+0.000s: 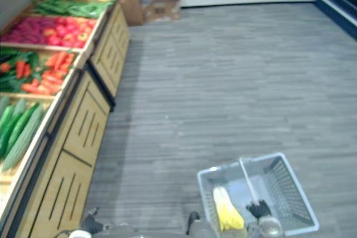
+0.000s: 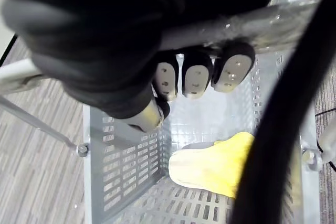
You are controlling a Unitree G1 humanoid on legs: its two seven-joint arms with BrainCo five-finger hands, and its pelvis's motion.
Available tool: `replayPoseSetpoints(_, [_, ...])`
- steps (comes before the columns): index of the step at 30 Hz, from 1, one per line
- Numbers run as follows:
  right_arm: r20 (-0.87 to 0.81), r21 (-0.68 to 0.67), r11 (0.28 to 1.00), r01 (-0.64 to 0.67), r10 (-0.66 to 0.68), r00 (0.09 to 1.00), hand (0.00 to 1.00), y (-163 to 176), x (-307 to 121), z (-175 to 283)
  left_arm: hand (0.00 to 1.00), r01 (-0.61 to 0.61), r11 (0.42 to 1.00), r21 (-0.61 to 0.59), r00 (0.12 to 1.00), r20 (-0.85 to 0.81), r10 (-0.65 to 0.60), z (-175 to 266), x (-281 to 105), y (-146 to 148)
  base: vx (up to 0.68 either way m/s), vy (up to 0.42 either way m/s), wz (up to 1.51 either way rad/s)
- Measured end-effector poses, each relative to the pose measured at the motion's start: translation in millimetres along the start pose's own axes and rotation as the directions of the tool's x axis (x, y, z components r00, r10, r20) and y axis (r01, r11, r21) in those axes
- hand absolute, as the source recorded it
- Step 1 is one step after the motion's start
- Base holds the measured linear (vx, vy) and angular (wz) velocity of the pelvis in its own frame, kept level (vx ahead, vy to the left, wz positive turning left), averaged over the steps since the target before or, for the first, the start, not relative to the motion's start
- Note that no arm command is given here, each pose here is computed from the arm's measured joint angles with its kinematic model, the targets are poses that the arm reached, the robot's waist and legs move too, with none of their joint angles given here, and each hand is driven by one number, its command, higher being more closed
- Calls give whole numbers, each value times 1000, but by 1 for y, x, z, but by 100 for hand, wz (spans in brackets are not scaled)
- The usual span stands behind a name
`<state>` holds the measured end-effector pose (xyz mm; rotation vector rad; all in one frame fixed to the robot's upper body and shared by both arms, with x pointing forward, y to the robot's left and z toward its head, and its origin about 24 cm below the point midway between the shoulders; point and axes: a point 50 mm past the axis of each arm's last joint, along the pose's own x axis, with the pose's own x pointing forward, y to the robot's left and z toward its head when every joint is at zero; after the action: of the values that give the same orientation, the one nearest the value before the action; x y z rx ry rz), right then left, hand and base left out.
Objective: Pick vegetable in the basket
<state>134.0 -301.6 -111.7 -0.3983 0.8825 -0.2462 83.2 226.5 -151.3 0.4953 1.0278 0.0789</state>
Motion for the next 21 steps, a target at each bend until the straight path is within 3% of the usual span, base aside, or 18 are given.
replayPoseSetpoints(9, [90,-102,992,75,-66,994,100,-17,1,20,0,-9,1000,22,1000,-3,9,-2,-1,1,69,195,-26])
replayPoseSetpoints(21, [247,-235,951,201,-142,959,100,-12,-2,54,0,-25,999,42,1000,-10,25,-4,-1,4,20,21,-2])
